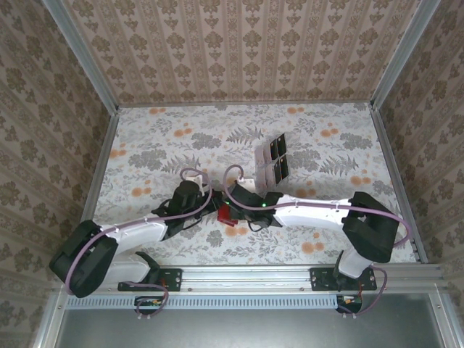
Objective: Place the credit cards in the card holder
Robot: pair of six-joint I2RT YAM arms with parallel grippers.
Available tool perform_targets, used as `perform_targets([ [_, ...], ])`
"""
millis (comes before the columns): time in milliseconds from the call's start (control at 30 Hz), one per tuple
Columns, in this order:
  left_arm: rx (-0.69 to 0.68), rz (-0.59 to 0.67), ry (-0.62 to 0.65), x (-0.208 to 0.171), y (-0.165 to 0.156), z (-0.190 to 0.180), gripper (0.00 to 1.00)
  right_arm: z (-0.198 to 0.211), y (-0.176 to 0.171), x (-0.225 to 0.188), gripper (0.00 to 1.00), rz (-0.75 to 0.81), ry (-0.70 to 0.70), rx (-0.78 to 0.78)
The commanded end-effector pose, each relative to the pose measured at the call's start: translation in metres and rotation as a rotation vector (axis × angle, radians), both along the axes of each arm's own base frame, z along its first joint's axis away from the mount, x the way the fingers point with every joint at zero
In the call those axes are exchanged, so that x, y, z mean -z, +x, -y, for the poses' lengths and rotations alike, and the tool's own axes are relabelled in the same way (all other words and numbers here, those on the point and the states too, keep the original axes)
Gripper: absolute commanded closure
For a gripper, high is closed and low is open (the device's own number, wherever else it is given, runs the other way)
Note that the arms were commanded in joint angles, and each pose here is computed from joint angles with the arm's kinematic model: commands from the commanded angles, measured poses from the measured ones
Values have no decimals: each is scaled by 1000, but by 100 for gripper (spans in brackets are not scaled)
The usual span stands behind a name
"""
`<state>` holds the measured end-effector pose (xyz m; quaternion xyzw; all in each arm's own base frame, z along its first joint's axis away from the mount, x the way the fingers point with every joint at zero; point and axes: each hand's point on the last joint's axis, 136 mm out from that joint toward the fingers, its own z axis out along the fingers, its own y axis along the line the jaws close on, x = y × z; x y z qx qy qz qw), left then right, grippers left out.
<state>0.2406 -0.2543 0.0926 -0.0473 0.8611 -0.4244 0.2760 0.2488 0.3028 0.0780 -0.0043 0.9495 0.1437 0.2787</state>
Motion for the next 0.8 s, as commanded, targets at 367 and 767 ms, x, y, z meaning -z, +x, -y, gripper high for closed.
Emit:
perform_targets([
  [367, -1, 119, -45, -16, 4, 0, 100, 18, 0, 2, 65, 4, 104, 90],
  [767, -8, 140, -59, -25, 3, -1, 100, 20, 1, 10, 63, -17, 115, 111],
])
